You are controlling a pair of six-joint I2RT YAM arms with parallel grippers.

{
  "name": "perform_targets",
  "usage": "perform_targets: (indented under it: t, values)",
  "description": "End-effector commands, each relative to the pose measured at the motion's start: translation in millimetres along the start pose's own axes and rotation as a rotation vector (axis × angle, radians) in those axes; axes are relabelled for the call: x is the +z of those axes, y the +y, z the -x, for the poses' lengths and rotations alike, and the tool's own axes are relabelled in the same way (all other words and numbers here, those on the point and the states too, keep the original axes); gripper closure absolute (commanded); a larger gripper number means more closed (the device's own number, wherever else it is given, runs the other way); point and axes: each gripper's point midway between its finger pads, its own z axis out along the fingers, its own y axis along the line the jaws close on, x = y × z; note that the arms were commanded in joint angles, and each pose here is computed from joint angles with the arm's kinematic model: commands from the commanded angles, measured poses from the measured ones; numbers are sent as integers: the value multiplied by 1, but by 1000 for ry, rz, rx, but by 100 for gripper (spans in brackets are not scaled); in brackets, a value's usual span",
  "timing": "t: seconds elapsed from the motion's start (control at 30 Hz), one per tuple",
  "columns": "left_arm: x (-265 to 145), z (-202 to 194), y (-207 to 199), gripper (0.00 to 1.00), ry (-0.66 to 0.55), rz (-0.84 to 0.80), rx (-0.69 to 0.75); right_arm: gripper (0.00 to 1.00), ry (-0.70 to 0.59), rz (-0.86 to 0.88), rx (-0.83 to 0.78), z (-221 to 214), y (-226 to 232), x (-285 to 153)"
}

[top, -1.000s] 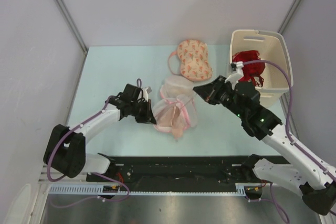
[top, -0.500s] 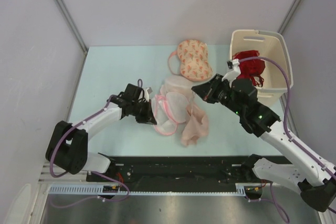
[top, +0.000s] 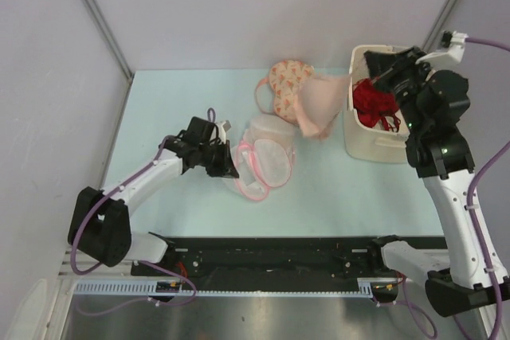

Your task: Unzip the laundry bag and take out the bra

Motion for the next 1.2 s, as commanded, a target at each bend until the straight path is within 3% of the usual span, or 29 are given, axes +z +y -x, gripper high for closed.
perform_targets:
  t: [0.0, 0.2, 0.37, 0.67, 0.87, 1.07, 1.1, 1.17]
  values:
    - [-24, 21, -15, 99, -71, -17, 56, 100, -182, -122, -45, 61, -32, 11]
    - [-33, 23, -19, 100, -89, -20, 63, 100, -326, -281, -15, 117, -97, 11]
    - [-34, 18, -17, 99, -91, -21, 59, 100, -324, -350, 65, 135, -159, 19]
    - [-34, 17, -21, 100, -94, -46, 48, 100, -306, -412, 61, 163, -203, 34]
    - [-34, 17, -23, 100, -93, -54, 45, 100, -224, -479, 65, 146, -250, 60]
    - [-37, 21, -25, 100, -108, -58, 45, 100, -26, -573, 42, 79, -310, 90]
    - [-38, 21, -25, 100, -105, -55, 42, 80, 39, -588, 52, 61, -318, 95]
    - [-43, 27, -27, 99, -122, -39, 46, 51, 90, -612, 17, 47, -321, 96]
